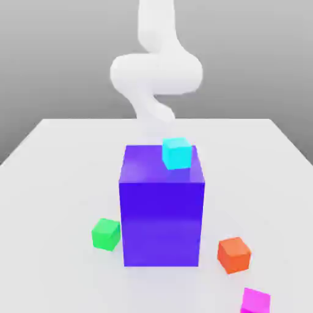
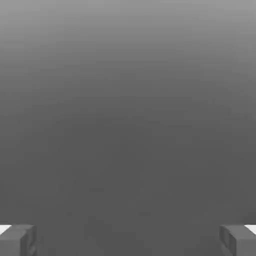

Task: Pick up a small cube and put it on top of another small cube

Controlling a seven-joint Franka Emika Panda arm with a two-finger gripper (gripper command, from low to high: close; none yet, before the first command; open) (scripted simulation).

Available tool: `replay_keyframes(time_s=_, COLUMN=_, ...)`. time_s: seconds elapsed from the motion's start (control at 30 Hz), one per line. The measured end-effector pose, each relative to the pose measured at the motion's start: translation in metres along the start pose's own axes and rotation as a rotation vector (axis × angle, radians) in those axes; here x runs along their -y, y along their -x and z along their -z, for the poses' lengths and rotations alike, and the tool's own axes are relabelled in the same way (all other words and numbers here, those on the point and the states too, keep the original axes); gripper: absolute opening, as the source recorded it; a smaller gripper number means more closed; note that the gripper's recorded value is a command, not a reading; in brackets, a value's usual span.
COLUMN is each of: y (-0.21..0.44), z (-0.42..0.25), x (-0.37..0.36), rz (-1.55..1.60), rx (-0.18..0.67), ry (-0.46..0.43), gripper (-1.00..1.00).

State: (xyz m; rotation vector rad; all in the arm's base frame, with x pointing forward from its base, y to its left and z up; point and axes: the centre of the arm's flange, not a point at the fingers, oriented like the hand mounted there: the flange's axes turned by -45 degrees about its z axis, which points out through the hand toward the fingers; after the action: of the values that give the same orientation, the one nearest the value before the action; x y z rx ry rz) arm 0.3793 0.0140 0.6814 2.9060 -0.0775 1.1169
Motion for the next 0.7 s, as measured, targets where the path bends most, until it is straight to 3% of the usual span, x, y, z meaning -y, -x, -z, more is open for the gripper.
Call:
replay_keyframes(time_s=0.37, y=0.029, z=-0.195, x=0.059, rz=-0.080, rx=0.266, ry=0.140, gripper=0.00)
replay_keyframes(time_s=0.7, y=0.114, z=-0.340, x=0.110, rz=-0.155, rx=0.483, ry=0.170, gripper=0.00)
